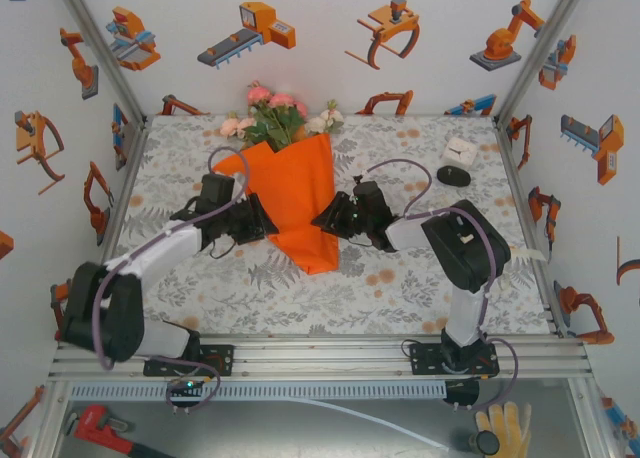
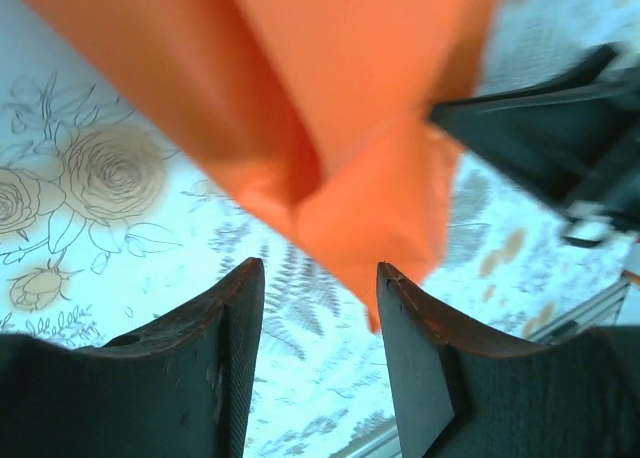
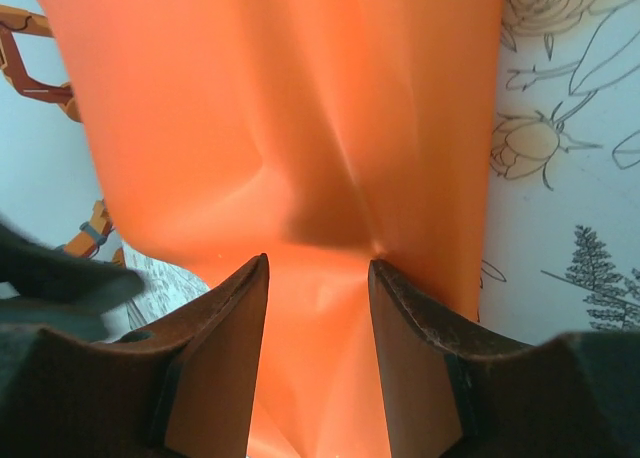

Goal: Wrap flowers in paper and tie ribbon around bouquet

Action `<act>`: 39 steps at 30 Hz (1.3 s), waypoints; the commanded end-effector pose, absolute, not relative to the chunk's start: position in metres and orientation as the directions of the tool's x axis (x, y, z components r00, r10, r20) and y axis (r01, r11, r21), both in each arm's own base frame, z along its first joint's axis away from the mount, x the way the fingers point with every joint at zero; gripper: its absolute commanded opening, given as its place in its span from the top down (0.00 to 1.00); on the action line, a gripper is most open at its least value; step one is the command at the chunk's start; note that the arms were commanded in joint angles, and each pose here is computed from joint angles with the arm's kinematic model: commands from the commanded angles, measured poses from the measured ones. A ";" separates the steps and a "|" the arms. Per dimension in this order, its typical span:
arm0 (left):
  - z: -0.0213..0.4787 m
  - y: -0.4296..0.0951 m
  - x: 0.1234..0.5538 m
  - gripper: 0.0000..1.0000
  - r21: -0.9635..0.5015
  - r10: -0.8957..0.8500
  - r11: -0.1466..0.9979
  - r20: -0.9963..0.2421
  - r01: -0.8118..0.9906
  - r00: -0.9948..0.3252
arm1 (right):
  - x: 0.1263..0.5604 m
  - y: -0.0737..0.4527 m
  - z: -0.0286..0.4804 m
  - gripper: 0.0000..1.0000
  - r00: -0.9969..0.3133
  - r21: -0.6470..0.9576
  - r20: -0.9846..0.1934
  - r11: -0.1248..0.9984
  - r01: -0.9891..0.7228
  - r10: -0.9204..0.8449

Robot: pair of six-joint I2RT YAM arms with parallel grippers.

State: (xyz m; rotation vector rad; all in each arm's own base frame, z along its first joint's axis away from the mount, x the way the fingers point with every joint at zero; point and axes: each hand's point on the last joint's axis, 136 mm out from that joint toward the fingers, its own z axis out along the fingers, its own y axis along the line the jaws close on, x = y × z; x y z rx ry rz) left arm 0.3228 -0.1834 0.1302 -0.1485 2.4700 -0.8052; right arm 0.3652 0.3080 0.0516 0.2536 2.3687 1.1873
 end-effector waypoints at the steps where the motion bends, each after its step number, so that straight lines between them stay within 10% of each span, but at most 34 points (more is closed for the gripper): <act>1: 0.207 -0.190 0.328 0.53 -0.595 -0.269 0.784 -0.581 0.176 -0.768 | 0.347 0.310 0.037 0.55 -0.879 0.780 -0.322 0.625 -0.036 0.352; 9: 0.176 -0.282 0.278 0.61 -0.683 -0.147 0.684 -0.475 0.258 -0.868 | 0.322 0.310 0.019 0.55 -0.869 0.788 -0.268 0.613 0.049 0.415; 21: 0.043 -0.259 0.227 0.68 -0.648 -0.157 0.762 -0.206 0.015 -0.966 | 0.310 0.310 0.035 0.55 -0.852 0.823 -0.228 0.561 0.091 0.472; 39: -0.002 -0.217 0.207 0.68 -0.489 -0.175 0.869 -0.169 -0.071 -0.970 | 0.447 0.301 0.058 0.54 -0.816 0.887 -0.239 0.461 0.037 0.526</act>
